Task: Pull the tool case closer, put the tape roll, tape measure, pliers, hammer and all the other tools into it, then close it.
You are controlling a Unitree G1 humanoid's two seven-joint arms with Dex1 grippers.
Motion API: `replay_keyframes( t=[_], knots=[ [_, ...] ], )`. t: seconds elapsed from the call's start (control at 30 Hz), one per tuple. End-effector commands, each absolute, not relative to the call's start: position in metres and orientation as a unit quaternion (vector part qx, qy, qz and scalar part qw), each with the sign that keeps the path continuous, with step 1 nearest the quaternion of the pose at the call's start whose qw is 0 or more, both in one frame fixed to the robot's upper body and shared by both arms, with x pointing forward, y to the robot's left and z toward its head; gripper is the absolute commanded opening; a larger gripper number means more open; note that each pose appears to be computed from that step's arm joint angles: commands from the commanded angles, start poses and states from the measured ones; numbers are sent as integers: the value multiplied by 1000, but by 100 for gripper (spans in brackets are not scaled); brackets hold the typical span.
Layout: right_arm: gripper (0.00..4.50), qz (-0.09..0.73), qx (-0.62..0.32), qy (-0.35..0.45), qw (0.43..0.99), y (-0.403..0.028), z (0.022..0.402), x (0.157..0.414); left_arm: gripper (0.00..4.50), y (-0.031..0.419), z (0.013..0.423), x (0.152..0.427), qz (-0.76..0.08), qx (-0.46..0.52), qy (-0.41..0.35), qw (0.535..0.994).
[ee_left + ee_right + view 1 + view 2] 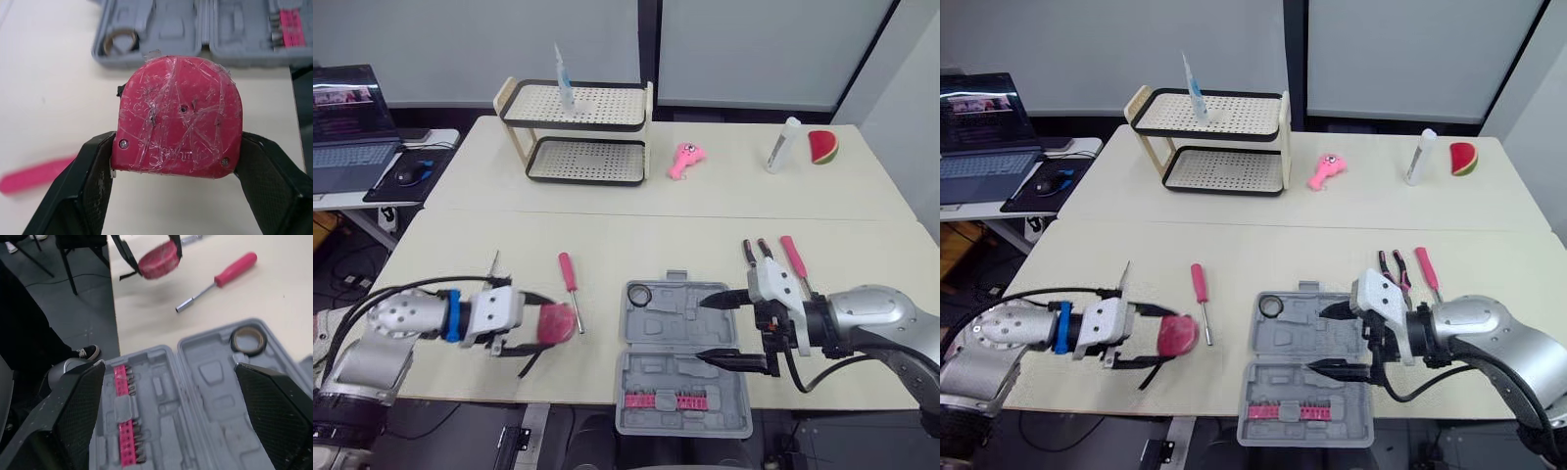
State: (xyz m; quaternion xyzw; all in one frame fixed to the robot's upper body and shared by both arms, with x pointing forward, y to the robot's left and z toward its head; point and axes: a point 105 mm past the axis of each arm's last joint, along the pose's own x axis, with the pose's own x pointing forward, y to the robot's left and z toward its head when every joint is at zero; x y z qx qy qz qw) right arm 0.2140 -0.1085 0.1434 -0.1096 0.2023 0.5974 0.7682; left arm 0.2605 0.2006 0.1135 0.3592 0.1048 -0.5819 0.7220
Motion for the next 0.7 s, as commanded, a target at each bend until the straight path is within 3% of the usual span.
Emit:
replay_keyframes(
  t=[0.03,0.27,0.5,0.7],
  knots=[
    [450,569,-68,228,788,-118,148,211,328,156,126,264,-590,369,79,713],
    [450,530,52,289,795,-109,132,211,328,105,137,272,-598,377,74,703],
    [450,482,161,330,796,-81,114,229,328,91,138,271,-609,374,88,694],
    [450,485,241,330,773,-61,121,239,328,86,135,266,-618,368,89,689]
  ],
)
